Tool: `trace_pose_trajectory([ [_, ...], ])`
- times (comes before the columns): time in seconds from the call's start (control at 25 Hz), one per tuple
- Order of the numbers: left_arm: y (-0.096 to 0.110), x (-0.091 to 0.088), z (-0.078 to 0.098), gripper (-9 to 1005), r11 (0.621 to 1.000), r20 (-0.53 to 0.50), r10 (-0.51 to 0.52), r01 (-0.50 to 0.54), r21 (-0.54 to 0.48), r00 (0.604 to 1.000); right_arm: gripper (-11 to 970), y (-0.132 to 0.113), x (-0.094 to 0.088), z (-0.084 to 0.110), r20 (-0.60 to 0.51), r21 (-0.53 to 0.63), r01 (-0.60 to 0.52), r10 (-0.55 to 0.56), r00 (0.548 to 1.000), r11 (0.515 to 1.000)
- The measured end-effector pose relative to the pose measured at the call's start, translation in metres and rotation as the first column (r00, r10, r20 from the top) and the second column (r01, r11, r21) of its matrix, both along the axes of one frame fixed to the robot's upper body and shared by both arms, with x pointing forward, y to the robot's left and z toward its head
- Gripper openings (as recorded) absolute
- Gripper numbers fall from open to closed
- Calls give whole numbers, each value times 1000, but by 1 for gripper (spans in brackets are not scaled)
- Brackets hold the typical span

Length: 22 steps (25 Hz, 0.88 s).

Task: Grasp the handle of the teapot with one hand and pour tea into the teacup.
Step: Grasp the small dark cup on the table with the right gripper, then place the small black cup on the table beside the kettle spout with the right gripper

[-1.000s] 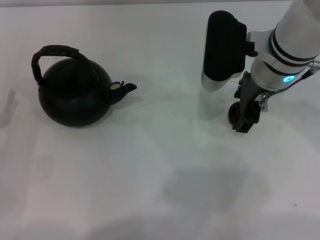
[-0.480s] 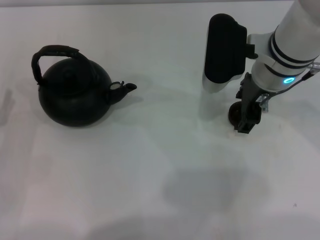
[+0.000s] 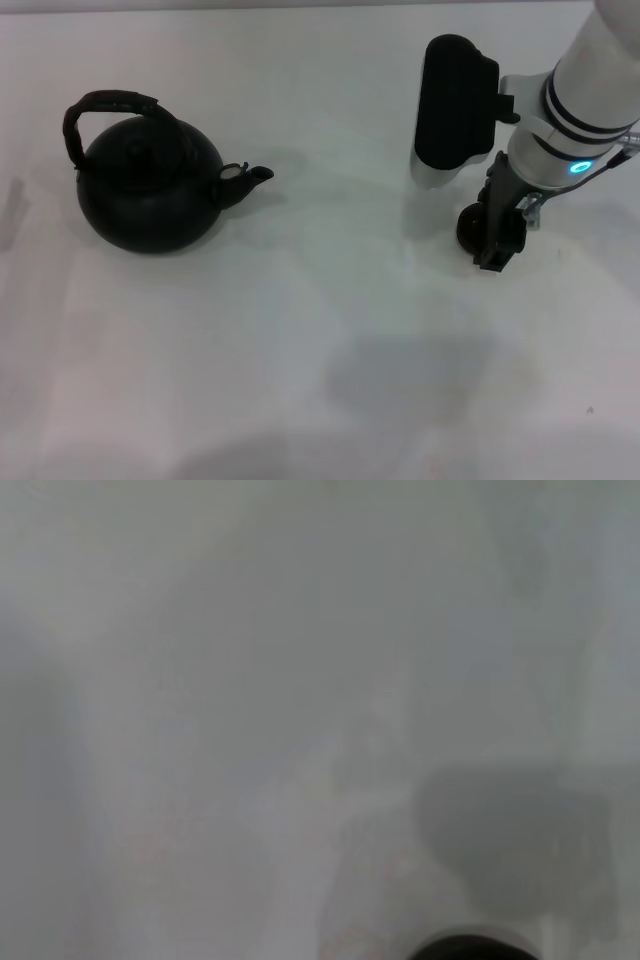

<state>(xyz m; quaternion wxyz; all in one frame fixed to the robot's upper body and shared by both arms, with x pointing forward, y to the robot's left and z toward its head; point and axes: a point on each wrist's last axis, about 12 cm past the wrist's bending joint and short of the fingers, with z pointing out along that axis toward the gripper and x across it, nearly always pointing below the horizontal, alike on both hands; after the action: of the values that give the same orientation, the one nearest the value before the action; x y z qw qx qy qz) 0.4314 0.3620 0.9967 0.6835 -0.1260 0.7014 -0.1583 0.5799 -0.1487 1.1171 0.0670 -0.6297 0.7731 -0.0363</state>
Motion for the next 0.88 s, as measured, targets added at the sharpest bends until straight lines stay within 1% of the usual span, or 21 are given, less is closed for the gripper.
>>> trace_pose_trajectory([
  [0.48,1,-2,0,887,1000,1,14,-14,-4,1000,822,-1,1,-2,4,1,4,-4,1000,1000],
  [0.64,2,-2,0,887,1000,3,22,-22,-6,1000,749,-1,2,1,8,10,10,-10,1000,1000],
  [0.68,3,-1,1,887,1000,6,25,-25,-6,1000,731,1,3,3,12,16,7,-8,1000,1000],
  [0.8,2,1,1,887,1000,11,22,-22,-6,1000,736,10,2,9,20,34,-19,18,1000,999],
  [0.88,2,3,2,887,1000,14,19,-19,-5,1000,739,22,2,14,29,44,-62,61,998,997],
])
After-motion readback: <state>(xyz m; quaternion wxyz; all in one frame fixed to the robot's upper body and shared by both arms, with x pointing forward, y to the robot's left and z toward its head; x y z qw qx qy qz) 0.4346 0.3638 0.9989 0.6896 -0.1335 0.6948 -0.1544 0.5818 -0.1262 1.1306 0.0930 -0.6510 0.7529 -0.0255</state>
